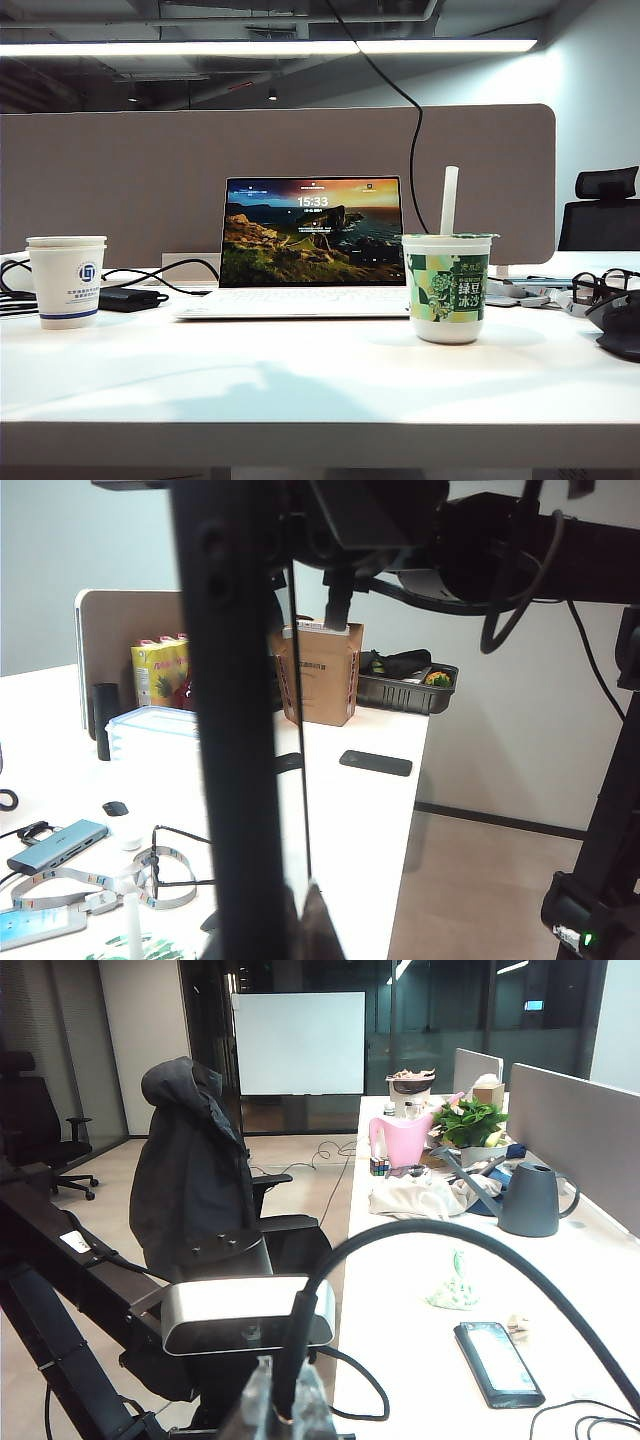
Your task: Pick up the black phone, pick up the charger plug, insert the charger plug into the phone's charging port, and finally place the connected phone back on the desk.
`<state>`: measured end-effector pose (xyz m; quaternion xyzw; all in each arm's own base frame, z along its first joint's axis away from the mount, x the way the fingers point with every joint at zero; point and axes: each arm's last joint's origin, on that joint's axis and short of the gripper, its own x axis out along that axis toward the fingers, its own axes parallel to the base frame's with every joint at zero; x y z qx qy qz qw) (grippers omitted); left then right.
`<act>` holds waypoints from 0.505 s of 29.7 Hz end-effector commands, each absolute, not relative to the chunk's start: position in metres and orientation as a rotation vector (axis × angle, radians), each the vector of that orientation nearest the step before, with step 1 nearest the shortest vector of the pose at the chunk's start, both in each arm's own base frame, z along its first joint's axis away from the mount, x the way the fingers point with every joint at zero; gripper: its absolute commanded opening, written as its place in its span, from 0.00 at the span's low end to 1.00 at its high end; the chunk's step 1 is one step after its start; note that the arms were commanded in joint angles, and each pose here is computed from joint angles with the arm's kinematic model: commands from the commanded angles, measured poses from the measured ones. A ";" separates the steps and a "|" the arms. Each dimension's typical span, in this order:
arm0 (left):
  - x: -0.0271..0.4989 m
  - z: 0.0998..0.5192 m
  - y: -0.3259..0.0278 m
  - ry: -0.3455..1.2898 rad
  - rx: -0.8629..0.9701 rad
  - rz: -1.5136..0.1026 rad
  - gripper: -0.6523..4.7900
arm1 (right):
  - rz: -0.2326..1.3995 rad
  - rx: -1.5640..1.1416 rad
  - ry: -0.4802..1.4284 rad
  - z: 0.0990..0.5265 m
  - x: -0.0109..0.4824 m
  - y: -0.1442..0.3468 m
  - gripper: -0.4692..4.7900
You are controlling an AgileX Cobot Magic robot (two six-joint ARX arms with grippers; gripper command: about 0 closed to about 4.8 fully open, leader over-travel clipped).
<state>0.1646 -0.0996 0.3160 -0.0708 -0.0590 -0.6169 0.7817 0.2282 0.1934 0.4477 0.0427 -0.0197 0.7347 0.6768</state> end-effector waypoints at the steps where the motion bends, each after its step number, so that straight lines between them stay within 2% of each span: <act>1: 0.163 0.325 -0.098 -0.199 -0.144 -1.319 0.11 | 1.659 0.079 -0.060 0.449 0.227 0.192 0.09; 15: 0.163 0.327 -0.098 -0.231 -0.143 -1.303 0.11 | 1.637 0.075 -0.075 0.451 0.229 0.188 0.09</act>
